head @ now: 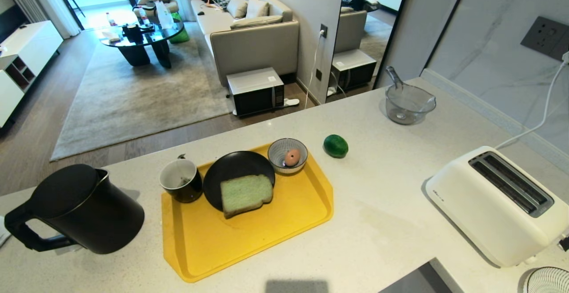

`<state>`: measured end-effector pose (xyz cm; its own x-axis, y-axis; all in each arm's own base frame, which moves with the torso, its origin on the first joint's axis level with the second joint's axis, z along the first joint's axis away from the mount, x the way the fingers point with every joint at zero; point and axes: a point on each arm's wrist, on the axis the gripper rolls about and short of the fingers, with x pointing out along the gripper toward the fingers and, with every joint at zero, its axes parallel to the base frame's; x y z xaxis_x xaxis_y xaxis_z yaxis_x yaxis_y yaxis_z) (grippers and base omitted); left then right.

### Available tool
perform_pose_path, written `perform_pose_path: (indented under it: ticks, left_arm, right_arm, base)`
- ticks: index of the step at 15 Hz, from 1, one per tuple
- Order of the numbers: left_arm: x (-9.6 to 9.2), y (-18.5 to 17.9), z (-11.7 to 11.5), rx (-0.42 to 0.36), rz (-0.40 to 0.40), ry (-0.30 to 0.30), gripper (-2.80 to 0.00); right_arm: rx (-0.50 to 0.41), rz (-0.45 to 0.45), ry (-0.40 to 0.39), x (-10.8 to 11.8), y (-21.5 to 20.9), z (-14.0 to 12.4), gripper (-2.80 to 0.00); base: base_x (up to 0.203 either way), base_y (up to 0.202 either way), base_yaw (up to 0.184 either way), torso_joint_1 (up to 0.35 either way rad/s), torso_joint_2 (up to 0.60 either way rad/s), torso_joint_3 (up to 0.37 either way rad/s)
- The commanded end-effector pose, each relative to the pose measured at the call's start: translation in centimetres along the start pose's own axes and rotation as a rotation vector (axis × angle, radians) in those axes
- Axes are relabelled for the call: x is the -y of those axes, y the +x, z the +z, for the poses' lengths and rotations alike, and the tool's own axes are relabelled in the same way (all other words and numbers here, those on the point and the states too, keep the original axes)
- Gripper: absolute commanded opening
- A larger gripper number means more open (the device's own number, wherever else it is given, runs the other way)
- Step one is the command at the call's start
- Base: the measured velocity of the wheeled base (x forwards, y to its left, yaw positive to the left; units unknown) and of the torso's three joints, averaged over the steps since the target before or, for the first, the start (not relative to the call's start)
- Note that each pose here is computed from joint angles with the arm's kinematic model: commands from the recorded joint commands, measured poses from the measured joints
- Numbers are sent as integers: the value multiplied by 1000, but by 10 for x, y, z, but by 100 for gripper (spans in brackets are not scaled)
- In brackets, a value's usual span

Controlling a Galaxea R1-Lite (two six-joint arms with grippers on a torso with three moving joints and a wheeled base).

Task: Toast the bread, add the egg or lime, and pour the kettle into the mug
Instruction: Put the fruit on a plate

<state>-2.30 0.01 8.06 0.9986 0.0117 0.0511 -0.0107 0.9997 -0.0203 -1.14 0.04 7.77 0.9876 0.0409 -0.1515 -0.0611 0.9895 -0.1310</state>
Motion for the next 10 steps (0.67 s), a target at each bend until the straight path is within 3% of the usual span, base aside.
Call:
perform_pose_path:
  ticks: [1, 4, 10]
  left_arm:
    - [0, 1, -4, -13, 2, 0, -280]
    - [0, 1, -4, -13, 1, 0, -280]
    - [0, 1, -4, -13, 2, 0, -280]
  right_arm:
    - [-73, 15, -8, 0, 6, 1, -280]
    - [-135, 57, -24, 1, 11, 2, -280]
    - [-133, 118, -31, 1, 12, 3, -280]
  base:
    - [0, 0, 0, 0, 0, 0]
    - [0, 0, 0, 0, 0, 0]
    - [0, 0, 0, 0, 0, 0]
